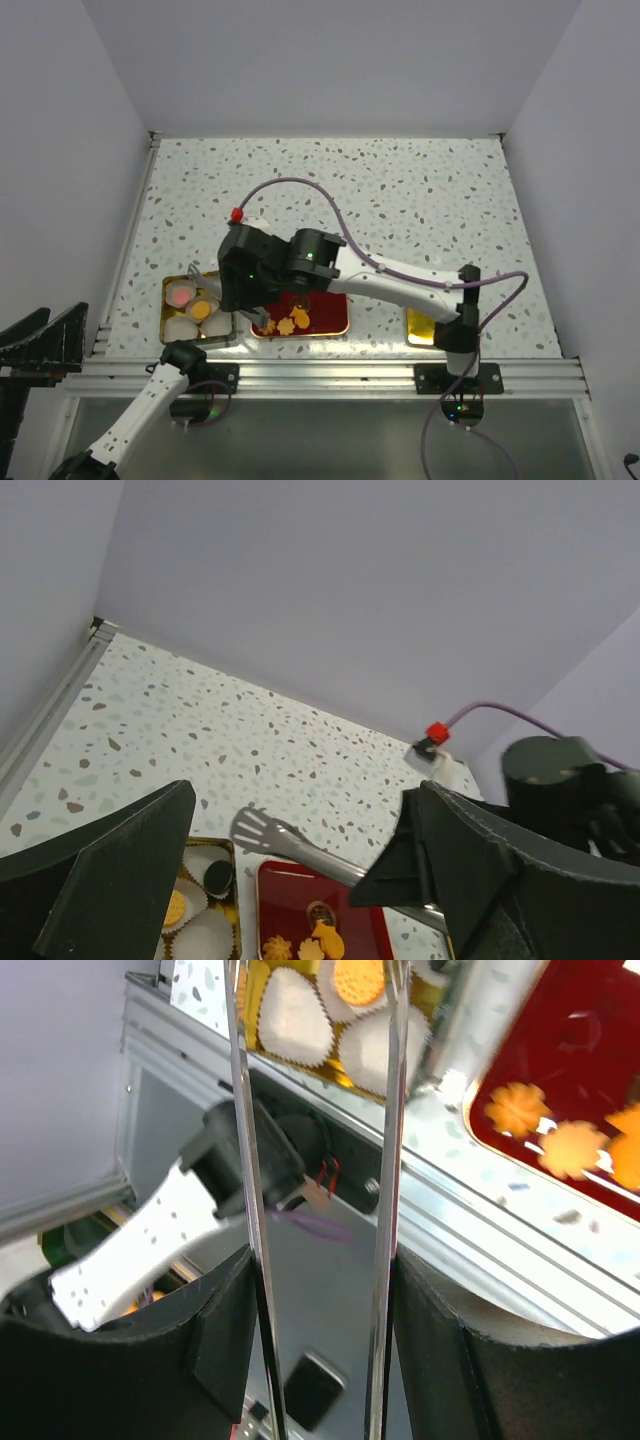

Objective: Pack the cookies

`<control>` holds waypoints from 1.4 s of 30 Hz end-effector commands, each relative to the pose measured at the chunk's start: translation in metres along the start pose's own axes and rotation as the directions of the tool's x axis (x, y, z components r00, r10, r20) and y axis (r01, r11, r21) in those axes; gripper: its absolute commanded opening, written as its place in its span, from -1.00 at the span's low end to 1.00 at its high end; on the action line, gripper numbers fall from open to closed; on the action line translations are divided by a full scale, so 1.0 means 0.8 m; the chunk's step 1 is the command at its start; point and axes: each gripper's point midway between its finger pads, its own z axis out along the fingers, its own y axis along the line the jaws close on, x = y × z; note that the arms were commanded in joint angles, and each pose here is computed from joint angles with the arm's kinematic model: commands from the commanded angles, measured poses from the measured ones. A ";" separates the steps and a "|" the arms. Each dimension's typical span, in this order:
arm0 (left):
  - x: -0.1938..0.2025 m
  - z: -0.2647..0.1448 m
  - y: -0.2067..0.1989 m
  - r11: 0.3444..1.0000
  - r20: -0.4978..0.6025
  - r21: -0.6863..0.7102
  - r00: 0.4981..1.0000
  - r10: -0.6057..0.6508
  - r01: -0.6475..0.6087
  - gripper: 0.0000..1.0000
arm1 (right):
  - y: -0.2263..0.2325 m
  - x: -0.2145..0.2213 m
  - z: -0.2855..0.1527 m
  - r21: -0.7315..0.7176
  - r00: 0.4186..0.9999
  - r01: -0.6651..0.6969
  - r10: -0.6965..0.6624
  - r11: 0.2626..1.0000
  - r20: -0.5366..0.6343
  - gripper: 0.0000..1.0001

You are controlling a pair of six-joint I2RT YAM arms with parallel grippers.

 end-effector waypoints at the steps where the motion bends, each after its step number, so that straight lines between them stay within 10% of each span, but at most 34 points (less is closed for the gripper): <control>1: 0.016 0.041 0.011 0.991 -0.072 -0.099 0.994 0.079 -0.086 1.00 | -0.030 -0.004 -0.058 0.017 0.998 0.049 -0.050 0.999 0.046 0.10; 16: 0.002 0.076 0.046 0.949 -0.066 -0.239 0.978 0.196 -0.206 1.00 | -0.239 0.102 -0.102 0.323 0.995 0.081 -0.058 0.943 -0.080 0.10; 30: -0.145 0.024 0.064 0.960 0.223 -0.269 0.965 0.141 -0.078 1.00 | -0.225 0.110 -0.061 0.324 0.981 0.155 -0.105 0.933 -0.165 0.09; 42: -0.128 0.035 0.050 0.965 0.174 -0.234 0.971 0.162 -0.119 1.00 | -0.214 0.124 -0.032 0.293 0.967 0.181 -0.116 0.939 -0.225 0.08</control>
